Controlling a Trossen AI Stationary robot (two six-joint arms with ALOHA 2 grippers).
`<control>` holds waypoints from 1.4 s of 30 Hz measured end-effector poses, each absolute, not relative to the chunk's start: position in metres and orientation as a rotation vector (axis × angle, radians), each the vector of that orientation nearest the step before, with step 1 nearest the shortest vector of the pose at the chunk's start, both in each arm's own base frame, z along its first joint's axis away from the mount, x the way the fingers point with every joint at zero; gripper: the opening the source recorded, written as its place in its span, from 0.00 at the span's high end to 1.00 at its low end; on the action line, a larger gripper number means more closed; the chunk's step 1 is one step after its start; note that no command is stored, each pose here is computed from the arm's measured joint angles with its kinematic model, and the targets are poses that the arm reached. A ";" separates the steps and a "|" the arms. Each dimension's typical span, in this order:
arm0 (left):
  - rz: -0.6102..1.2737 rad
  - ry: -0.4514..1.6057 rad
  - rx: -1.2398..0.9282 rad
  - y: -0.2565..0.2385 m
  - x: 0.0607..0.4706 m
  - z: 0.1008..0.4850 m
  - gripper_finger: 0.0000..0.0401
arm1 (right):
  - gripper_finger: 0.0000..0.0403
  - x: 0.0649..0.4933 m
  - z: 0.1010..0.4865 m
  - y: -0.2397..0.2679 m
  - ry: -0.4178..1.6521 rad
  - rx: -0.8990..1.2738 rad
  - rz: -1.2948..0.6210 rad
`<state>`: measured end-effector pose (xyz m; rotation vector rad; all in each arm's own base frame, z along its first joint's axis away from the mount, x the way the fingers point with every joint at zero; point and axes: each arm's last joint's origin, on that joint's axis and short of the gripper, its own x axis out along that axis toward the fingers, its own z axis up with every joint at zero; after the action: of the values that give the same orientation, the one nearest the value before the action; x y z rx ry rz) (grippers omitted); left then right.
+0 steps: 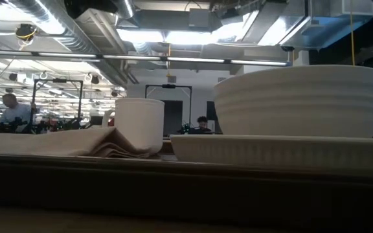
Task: Set up tray
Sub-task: Put the gold spoon on top of the brown napkin
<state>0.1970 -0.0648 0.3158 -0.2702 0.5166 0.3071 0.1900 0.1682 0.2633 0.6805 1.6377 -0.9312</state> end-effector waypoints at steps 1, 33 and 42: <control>0.310 0.515 -0.270 -0.065 0.197 0.316 0.71 | 0.25 0.187 0.261 0.168 1.653 0.678 -0.937; 0.342 0.511 -0.320 -0.065 0.198 0.314 0.74 | 0.31 0.146 0.189 0.152 1.543 0.847 -0.797; 0.342 0.512 -0.319 -0.065 0.198 0.314 0.74 | 0.43 0.135 0.149 0.141 1.541 0.866 -0.770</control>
<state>0.1977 -0.0646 0.3143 -0.3191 0.5115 0.3418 0.1348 0.1413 0.1489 0.8664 1.5408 -0.7697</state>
